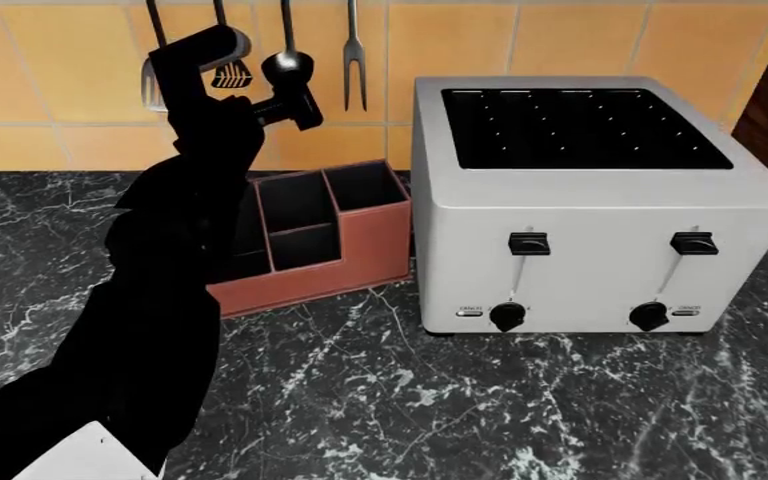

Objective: Pick the jam and jam from the counter and place them in the cabinets closest to them.

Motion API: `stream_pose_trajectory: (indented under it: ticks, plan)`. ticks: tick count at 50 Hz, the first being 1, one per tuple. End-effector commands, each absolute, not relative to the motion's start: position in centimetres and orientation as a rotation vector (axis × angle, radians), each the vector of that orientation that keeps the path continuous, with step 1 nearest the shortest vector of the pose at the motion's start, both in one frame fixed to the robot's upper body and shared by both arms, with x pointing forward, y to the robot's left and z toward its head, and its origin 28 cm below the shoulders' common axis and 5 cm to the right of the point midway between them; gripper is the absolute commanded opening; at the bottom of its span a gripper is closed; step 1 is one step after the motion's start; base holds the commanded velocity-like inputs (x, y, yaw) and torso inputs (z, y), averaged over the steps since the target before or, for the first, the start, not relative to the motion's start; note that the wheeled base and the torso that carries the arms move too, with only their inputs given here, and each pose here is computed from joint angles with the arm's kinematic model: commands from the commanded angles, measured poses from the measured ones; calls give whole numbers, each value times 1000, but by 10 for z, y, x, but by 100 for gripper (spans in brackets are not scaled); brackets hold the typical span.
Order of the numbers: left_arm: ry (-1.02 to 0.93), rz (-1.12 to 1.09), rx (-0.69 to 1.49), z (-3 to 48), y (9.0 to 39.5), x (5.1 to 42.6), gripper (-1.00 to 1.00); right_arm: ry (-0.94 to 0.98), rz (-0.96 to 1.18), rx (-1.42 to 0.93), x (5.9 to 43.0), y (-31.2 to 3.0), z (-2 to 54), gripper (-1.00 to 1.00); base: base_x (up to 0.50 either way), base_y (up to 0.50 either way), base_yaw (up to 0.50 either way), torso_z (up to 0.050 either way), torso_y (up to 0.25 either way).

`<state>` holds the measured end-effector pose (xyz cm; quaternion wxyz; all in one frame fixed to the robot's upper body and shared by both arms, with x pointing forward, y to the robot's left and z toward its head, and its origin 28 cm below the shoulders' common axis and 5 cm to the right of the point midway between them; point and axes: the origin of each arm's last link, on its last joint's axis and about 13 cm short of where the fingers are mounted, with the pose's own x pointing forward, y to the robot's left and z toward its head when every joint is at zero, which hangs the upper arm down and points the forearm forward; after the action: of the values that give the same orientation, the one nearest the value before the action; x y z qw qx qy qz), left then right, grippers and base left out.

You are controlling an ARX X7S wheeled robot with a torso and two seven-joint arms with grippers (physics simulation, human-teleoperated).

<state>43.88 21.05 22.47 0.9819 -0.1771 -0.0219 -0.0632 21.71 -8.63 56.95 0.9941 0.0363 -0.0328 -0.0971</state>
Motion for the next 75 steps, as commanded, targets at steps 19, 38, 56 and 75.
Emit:
stream_pose_trajectory:
  ticks: [19,38,56,75]
  plan:
    - [-50,-123,-342,224,211,439,100,-53,-163,-2,247,-83,546,100,1,0,0,0,0]
    - [-49,-126,-339,224,211,439,100,-268,-118,-27,220,-75,562,100,0,0,0,0,0]
    - [-49,-124,-336,225,211,439,100,-307,-176,-73,205,-79,570,100,0,0,0,0,0]
    - [-72,-123,-341,233,211,440,100,-379,-186,-72,186,-82,578,100,0,0,0,0,0]
